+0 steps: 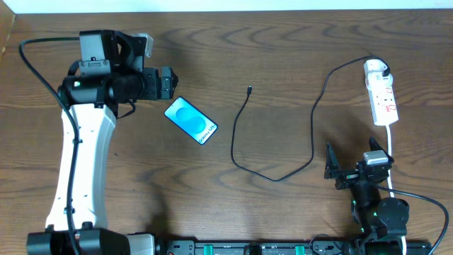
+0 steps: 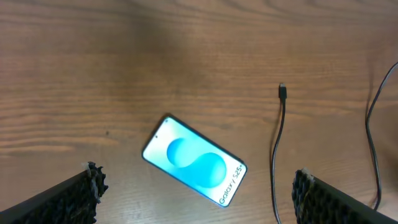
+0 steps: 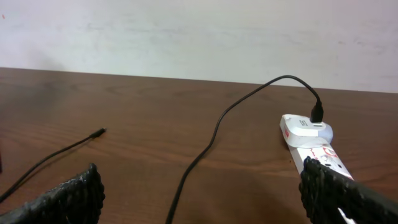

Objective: Plug charger to phone and switch on socket
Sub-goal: 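Move the left gripper forward over the blue-screened phone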

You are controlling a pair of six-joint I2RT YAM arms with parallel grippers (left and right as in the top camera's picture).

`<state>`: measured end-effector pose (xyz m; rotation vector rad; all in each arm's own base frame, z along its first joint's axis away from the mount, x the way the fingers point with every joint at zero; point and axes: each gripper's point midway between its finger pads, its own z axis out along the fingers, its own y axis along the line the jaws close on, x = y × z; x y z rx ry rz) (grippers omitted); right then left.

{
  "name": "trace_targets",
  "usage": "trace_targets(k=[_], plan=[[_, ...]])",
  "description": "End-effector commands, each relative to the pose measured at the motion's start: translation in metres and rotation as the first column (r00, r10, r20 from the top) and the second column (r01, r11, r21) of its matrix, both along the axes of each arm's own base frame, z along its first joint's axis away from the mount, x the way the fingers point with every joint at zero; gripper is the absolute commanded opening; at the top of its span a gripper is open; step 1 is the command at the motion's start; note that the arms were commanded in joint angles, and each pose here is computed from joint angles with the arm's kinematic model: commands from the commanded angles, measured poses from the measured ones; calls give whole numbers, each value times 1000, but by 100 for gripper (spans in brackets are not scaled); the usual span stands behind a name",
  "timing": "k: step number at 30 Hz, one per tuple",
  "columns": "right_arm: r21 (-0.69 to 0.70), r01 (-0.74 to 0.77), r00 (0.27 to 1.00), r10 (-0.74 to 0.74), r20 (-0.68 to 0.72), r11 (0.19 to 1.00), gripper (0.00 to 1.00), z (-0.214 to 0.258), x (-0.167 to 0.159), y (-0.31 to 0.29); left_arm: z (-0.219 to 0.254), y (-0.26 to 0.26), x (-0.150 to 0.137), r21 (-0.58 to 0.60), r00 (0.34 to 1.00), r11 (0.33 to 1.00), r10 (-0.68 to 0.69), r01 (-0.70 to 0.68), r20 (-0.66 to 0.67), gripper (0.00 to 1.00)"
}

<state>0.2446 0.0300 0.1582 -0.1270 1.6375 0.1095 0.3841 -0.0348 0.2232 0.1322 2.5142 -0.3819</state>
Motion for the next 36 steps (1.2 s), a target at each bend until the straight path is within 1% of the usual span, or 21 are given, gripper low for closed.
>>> trace_targets(k=[1,10,14,17,20,22,25,29,31,33,36], plan=[[-4,2,1000,-2,-1,1000,99,-1,0,0,2,-2,-6,-20,999,1000,1,-1,-35,98],[-4,2,1000,-2,-1,1000,99,-1,0,0,2,-7,-9,-48,999,999,-16,14,-41,98],[-4,2,1000,-2,-1,1000,99,-1,0,0,2,-19,-10,-71,998,997,-20,16,-55,98],[-4,2,1000,-2,-1,1000,99,-1,0,0,-2,-15,-5,-10,994,996,89,-90,-67,98],[-4,2,1000,-2,-1,1000,99,-1,0,0,-3,-13,0,62,980,981,189,-185,-64,98],[-4,2,1000,-2,-1,1000,99,-1,0,0,-1,-15,6,61,967,968,247,-243,-69,98],[-4,2,1000,-2,-1,1000,99,-1,0,0,-1,-17,18,29,950,955,298,-297,-94,98],[-4,2,1000,-2,-1,1000,99,-1,0,0,-14,-21,34,10,903,920,386,-392,-189,98],[-4,2,1000,-2,-1,1000,99,-1,0,0,-28,-21,37,53,865,896,439,-440,-245,98],[-4,2,1000,-2,-1,1000,99,-1,0,0,-52,-18,39,123,806,854,519,-506,-284,98],[-4,2,1000,-2,-1,1000,99,-1,0,0,-86,-22,40,161,747,824,561,-543,-357,98]])
